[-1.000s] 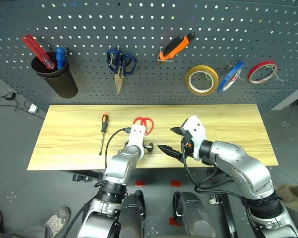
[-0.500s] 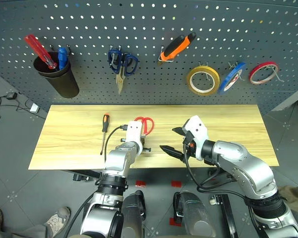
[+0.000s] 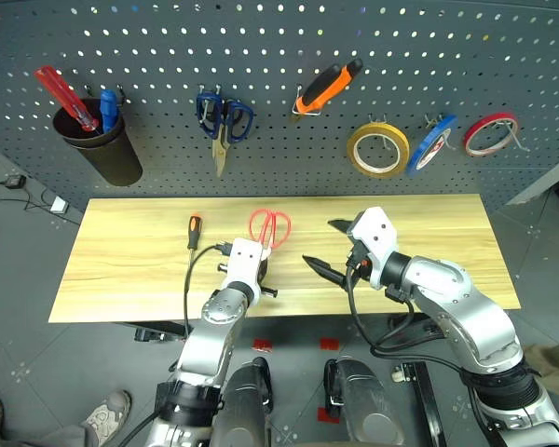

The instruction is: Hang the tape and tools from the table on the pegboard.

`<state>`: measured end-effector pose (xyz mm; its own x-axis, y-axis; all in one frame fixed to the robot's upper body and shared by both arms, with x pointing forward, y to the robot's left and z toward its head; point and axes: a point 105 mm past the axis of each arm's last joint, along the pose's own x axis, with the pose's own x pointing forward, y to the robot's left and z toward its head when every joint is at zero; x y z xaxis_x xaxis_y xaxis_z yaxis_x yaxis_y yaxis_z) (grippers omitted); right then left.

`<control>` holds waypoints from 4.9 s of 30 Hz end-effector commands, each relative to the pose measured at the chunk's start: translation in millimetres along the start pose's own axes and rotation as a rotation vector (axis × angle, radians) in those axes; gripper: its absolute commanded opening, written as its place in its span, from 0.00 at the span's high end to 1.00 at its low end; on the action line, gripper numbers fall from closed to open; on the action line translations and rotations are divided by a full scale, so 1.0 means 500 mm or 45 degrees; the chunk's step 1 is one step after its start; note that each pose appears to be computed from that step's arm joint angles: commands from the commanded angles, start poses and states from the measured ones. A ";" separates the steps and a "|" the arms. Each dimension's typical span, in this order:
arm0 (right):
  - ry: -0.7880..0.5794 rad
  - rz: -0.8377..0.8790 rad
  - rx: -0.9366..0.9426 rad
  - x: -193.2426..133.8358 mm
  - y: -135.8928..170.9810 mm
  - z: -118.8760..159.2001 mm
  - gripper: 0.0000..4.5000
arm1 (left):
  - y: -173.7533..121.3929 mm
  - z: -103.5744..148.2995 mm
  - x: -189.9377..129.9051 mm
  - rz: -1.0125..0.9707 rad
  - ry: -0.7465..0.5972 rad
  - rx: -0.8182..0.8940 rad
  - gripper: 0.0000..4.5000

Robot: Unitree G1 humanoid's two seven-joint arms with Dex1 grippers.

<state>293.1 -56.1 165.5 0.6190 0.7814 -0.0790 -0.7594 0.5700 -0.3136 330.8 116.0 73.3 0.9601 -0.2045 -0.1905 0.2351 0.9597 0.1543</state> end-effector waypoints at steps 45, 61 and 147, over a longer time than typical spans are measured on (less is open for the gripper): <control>-0.405 -0.057 -0.183 0.033 -0.022 0.137 0.00 | 0.108 0.115 0.003 0.101 -0.279 0.247 0.30; 0.112 0.018 0.144 0.068 0.038 0.043 0.00 | 0.303 -0.038 -0.050 0.327 0.197 -0.253 0.16; -0.293 0.084 0.028 0.096 0.013 0.245 0.00 | 0.470 0.473 -0.188 0.688 -1.175 0.319 0.69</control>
<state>305.0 15.5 260.3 0.5392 0.8400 0.0616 -0.8040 0.5351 -0.2595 345.7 313.7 344.0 0.7248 0.0523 0.6870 -0.2841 0.9311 0.2288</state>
